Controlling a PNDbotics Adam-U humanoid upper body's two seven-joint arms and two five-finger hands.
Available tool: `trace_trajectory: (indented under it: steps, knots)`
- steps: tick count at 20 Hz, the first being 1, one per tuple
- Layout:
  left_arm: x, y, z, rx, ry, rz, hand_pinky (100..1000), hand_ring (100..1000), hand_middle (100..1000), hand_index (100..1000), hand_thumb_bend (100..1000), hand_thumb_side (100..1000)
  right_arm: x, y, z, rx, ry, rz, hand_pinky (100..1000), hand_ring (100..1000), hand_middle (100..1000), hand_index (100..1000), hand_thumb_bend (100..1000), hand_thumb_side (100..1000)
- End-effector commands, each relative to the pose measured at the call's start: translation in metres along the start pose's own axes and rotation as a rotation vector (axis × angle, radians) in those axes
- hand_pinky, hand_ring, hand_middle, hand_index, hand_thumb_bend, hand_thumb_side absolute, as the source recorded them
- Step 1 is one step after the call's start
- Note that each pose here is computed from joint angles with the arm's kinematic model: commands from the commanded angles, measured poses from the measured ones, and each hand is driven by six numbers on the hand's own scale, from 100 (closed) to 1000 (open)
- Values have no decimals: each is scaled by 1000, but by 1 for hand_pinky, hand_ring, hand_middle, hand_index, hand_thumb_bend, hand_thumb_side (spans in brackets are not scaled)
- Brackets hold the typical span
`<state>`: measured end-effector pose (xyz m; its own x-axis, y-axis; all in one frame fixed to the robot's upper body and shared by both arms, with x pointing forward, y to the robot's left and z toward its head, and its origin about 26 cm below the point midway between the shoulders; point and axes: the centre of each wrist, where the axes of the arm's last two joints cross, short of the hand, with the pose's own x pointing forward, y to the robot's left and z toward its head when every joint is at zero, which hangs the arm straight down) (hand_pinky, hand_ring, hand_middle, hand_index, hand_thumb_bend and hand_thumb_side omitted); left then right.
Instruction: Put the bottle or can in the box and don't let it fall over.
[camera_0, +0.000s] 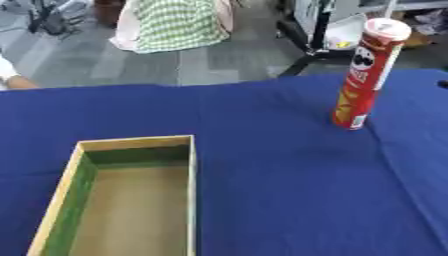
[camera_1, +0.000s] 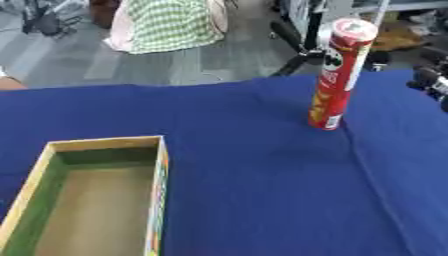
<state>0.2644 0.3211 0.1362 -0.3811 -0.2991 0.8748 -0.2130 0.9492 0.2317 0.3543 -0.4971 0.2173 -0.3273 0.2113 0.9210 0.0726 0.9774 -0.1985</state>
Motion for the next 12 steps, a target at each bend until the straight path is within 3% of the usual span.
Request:
trace_trajectory:
  steps: [1,12]
  knots:
    - [8,4,-4,-8,-33,-15,928,963,786,769,100,679,17,-5,-6,23,-23,52,880,1000,1000,900,997,373]
    - [9,4,-5,-12,-36,-11,927,963,786,769,100,678,16,9,-17,87,-4,83,888,1000,1000,892,1000,391]
